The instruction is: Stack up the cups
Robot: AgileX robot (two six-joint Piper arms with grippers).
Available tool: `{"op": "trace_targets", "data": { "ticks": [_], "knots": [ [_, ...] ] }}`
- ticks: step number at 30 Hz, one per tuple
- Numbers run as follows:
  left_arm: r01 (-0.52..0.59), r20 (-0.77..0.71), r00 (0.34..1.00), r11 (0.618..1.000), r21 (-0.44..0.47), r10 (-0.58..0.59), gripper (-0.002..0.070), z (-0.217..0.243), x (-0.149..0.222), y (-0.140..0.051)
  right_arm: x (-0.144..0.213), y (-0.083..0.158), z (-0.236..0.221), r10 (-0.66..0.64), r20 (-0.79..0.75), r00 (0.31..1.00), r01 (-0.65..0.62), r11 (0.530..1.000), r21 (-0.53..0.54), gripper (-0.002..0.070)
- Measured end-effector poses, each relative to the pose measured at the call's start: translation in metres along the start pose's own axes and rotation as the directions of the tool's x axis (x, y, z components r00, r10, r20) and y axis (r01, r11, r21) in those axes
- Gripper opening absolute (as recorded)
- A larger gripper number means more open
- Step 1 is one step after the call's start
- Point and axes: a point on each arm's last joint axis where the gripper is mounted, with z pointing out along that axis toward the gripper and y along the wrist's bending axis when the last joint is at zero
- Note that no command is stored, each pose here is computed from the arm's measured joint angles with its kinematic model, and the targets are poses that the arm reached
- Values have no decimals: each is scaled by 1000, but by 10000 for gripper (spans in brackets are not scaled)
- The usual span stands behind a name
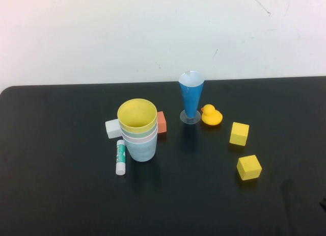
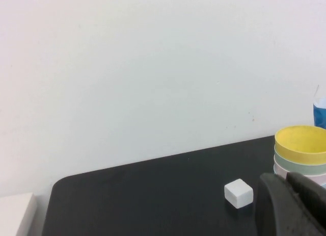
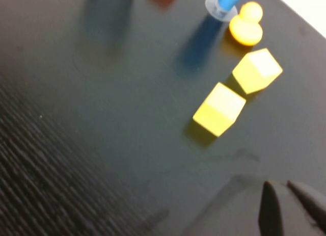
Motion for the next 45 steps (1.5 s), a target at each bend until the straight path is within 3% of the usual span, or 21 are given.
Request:
{"op": "trace_targets", "data": {
  "ticks": [8,26,31,35,45],
  "knots": [
    [-1,-6,1000,1000,-1,1,1,0,1,0,1,1,0,37,-12,999,-37,999,-12,0],
    [-34,-209,977,999,4,35,1,15,67,-4,2,1,0,40,-14,999,-40,999,-12,0],
    [14,-294,956,1000,14,-9,1,17,97,-7,2,1,0,40,-14,999,-40,999,-12,0],
    [123,-303,946,992,8,-115,1,16,98,-10,2,1,0,40,-14,999,-40,999,-12,0],
    [132,-282,951,991,8,-125,1,15,97,-9,2,1,0,41,-16,999,-41,999,-12,0]
  ]
}}
